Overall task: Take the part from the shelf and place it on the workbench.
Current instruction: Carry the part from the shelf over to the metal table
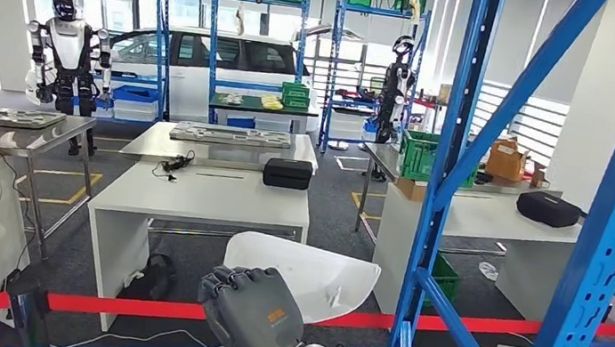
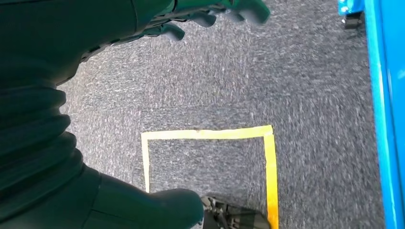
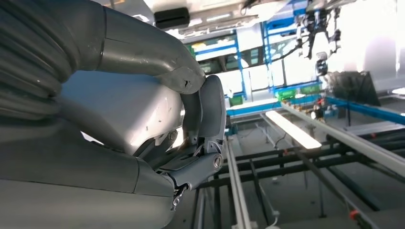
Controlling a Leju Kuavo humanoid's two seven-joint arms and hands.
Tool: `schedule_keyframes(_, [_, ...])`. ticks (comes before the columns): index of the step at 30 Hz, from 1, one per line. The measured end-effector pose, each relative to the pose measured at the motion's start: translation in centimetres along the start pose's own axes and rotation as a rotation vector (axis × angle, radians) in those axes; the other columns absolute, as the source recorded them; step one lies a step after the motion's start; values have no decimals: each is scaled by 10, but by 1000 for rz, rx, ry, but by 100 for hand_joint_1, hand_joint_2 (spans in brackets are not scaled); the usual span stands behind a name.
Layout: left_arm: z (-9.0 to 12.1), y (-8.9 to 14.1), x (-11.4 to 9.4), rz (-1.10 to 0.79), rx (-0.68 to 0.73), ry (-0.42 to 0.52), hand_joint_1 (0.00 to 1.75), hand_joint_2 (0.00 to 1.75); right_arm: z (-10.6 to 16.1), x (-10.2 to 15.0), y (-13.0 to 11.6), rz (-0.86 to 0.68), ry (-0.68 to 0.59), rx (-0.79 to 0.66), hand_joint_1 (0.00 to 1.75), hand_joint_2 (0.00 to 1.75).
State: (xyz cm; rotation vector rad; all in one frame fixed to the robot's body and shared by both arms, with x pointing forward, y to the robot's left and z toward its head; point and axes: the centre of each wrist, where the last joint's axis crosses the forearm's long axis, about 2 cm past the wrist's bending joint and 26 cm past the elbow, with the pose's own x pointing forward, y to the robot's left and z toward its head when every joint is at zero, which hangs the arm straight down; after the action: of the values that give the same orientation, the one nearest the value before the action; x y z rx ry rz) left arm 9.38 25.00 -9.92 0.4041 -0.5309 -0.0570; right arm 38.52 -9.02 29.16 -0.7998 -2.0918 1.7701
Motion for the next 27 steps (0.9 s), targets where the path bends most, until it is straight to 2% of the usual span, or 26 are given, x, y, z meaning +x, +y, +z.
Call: schedule_keyframes(27, [0,-2,4,-12,-7,-9,0,175,-5,1,-1,-23,-41,1,175,175])
